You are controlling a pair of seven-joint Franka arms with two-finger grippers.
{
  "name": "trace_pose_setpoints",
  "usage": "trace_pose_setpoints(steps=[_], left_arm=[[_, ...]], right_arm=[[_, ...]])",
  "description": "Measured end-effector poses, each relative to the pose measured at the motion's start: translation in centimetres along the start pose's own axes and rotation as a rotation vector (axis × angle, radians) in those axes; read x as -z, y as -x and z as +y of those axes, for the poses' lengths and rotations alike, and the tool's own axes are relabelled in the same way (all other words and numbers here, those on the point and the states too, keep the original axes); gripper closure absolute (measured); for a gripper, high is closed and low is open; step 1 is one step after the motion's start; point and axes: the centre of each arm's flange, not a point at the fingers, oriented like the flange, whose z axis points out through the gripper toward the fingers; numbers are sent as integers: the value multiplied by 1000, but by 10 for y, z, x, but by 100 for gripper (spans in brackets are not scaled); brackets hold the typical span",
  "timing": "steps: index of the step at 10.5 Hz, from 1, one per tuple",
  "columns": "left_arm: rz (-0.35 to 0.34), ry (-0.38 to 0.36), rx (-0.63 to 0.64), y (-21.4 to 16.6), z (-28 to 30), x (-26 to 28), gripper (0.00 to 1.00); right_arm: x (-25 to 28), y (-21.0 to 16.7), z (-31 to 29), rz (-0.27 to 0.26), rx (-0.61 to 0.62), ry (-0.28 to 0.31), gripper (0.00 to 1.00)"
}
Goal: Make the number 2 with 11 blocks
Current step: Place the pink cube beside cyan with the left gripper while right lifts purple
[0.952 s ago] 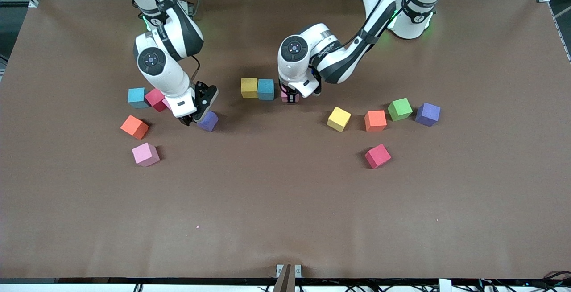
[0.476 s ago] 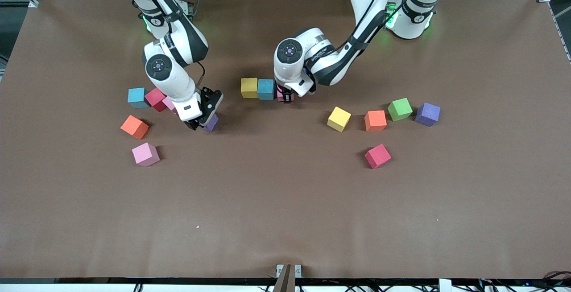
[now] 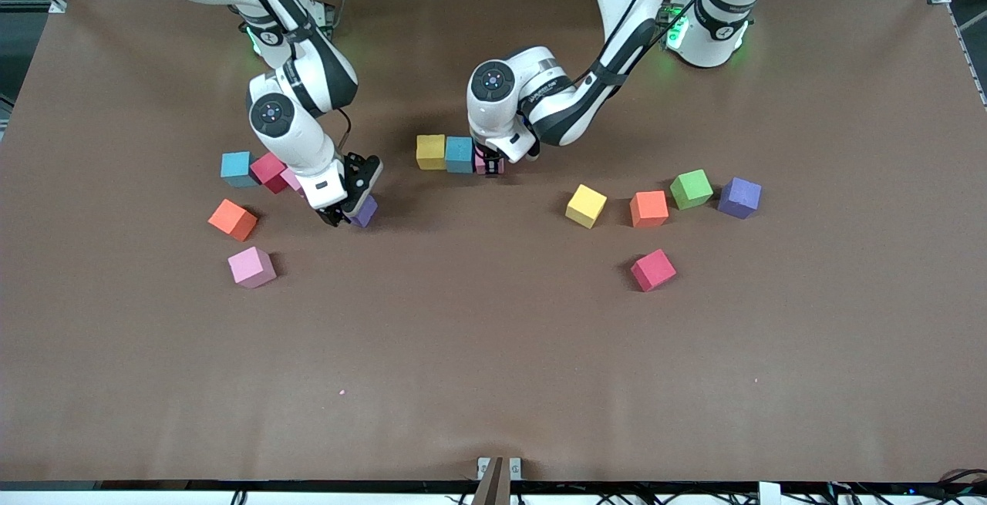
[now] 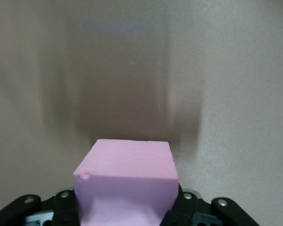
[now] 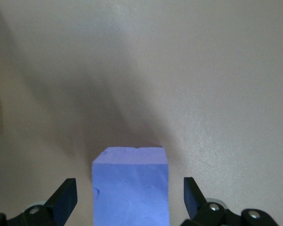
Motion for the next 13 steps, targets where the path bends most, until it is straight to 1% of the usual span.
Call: trace_pose_setpoints(steps=[7, 8, 10, 11, 12, 13], left_arm=[[-12, 8, -5, 3, -2, -1, 37], [-15, 10, -6, 3, -2, -1, 37], [-17, 10, -11, 6, -5, -2, 37], [-17, 12, -16, 7, -7, -2, 37], [-14, 17, -25, 7, -7, -3, 37], [-12, 23, -33, 7, -8, -3, 37]], right_arm=[[-34, 3, -12, -27, 10, -48, 0], [-35, 4, -12, -29, 9, -51, 1], [-36, 5, -11, -29, 7, -51, 8], [-35, 4, -11, -28, 7, -50, 17], [-34, 3, -9, -26, 6, -46, 33], [-30, 3, -6, -23, 2, -41, 40]])
